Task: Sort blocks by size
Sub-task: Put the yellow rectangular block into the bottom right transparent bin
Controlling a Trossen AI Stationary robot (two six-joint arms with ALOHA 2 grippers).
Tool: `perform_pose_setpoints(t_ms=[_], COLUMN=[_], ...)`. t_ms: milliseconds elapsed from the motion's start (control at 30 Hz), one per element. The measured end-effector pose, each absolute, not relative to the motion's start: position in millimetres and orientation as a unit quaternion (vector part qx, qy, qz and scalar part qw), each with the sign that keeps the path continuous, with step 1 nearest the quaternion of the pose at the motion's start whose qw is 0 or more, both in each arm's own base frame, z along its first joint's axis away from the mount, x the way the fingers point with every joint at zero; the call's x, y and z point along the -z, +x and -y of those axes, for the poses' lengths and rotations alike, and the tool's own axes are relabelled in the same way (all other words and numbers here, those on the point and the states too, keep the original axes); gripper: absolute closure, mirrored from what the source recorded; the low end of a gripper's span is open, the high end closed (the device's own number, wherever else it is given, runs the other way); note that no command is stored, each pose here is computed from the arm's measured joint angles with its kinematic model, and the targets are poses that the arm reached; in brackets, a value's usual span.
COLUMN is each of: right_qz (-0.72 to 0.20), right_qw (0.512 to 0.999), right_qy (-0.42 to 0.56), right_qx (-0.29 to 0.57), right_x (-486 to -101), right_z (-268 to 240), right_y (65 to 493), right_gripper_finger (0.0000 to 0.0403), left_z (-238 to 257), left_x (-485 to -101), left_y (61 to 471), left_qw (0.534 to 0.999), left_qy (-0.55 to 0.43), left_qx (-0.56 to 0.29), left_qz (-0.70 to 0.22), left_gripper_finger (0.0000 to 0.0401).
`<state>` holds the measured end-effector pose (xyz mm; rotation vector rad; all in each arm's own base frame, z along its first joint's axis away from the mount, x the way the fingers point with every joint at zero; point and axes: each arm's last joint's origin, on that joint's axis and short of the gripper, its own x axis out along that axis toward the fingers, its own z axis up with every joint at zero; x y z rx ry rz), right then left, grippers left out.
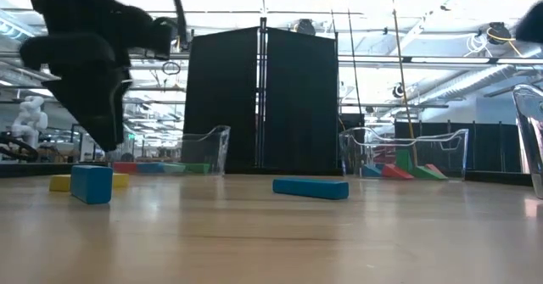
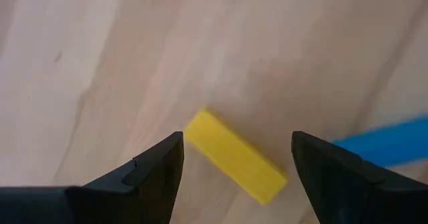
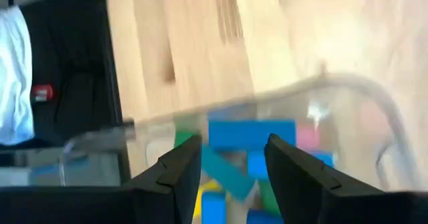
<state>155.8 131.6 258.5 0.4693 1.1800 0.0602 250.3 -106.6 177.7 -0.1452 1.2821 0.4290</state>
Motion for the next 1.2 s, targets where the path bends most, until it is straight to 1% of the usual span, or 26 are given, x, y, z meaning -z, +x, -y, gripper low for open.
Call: perform_pose_setpoints(t_ms=[200, 333, 467, 600, 733, 833, 933, 1033, 1100, 1200], right_qz=[-0.486, -0.475, -0.465, -0.451, -0.445, -0.441, -0.440, -0.438, -0.437, -0.429], right_qw=[0.857, 0.866, 0.872, 0.880, 0.884, 0.886, 0.887, 0.888, 0.888, 0.892], right_qy=[0.169, 0.157, 0.151, 0.144, 0.141, 0.139, 0.140, 0.141, 0.141, 0.139], right_qx=[-0.022, -0.020, -0.005, 0.013, 0.021, 0.025, 0.025, 0.027, 0.027, 0.034], right_x=[-279, -282, -283, -283, -283, -283, -283, -283, -283, -284], right_z=[-131, -131, -130, -129, -128, -128, -128, -128, -128, -128], right_y=[162, 163, 164, 164, 165, 165, 165, 165, 165, 166], right_gripper_finger=[0.0245, 0.0245, 0.0245, 0.0245, 0.0245, 0.0245, 0.0245, 0.0245, 0.0245, 0.0245], left_z=[103, 99, 91, 85, 85, 86, 88, 88, 88, 87], left_x=[-170, -166, -159, -149, -146, -142, -145, -144, -143, -139], left_y=[244, 242, 239, 234, 235, 235, 242, 239, 239, 235], left_qw=[0.754, 0.740, 0.727, 0.711, 0.719, 0.715, 0.733, 0.729, 0.730, 0.718], left_qy=[-0.155, -0.189, -0.201, -0.221, -0.236, -0.238, -0.250, -0.243, -0.240, -0.245], left_qx=[-0.287, -0.322, -0.345, -0.354, -0.344, -0.336, -0.314, -0.318, -0.313, -0.303], left_qz=[-0.570, -0.559, -0.559, -0.566, -0.556, -0.565, -0.548, -0.555, -0.557, -0.576], left_gripper_finger=[0.0125, 0.0125, 0.0125, 0.0125, 0.0125, 0.0125, 0.0125, 0.0126, 0.0131, 0.0153])
